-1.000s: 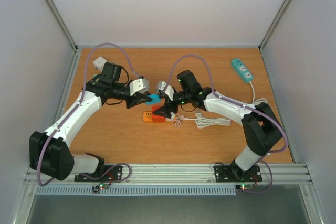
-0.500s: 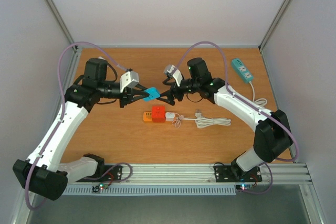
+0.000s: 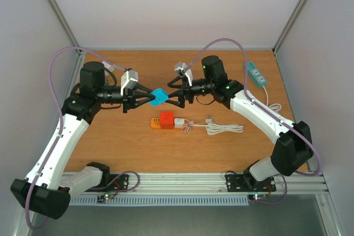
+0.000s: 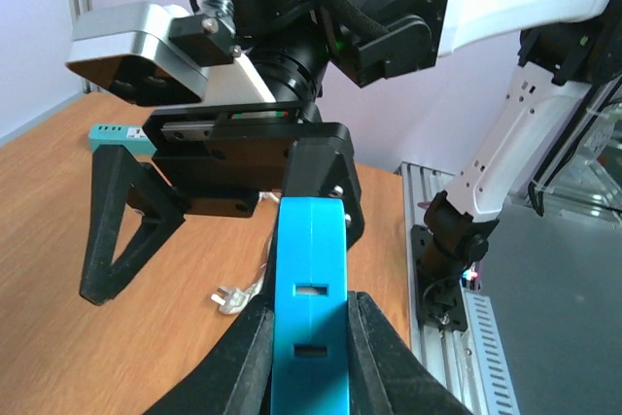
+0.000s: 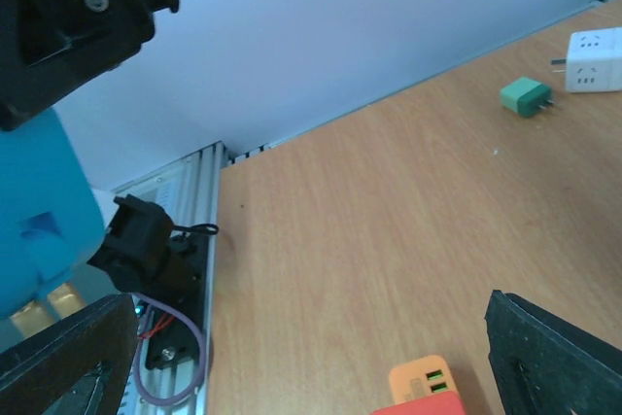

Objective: Pull the plug off the socket

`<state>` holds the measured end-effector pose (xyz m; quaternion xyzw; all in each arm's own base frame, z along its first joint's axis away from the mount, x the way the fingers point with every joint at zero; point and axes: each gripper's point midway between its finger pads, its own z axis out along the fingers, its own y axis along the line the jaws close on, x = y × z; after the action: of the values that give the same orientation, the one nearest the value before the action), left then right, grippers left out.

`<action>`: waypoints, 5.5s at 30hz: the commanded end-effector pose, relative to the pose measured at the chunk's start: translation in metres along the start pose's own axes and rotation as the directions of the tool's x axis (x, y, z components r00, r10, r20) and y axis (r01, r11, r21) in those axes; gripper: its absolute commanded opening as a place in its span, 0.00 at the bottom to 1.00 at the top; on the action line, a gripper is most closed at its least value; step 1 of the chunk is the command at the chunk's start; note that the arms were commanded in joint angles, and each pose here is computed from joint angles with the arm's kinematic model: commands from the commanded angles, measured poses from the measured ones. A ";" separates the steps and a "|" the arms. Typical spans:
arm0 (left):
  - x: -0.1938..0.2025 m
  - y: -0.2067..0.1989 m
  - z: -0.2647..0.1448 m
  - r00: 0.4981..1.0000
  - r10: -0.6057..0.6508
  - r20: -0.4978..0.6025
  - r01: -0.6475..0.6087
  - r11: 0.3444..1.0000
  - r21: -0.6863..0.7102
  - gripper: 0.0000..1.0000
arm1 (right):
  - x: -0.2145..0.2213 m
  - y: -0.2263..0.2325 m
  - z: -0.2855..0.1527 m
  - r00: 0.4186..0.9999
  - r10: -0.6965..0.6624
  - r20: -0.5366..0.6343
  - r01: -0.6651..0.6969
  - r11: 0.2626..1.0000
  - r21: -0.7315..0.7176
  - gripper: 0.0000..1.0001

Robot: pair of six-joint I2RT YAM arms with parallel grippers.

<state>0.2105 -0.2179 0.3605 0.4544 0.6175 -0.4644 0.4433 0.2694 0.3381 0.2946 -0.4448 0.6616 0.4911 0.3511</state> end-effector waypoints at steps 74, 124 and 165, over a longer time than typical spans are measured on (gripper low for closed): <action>0.023 -0.008 0.009 0.981 -0.179 0.074 0.165 0.972 0.170 0.01 | -0.045 -0.018 0.009 0.994 0.026 0.102 -0.041 0.987 0.153 0.97; 0.019 0.037 -0.004 0.963 -0.226 0.148 0.232 0.973 -0.019 0.01 | -0.050 0.006 0.019 1.000 0.010 0.003 -0.011 0.999 0.053 0.98; 0.208 0.232 -0.216 0.838 -0.312 -0.448 -0.345 0.332 -0.878 0.01 | -0.040 -0.028 -0.041 0.981 0.126 0.146 -0.151 0.973 0.174 0.98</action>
<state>0.3460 0.0201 0.1538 0.2423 0.8780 0.0444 0.4104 0.3068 0.3162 0.3132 -0.3508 0.7214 0.4501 0.3923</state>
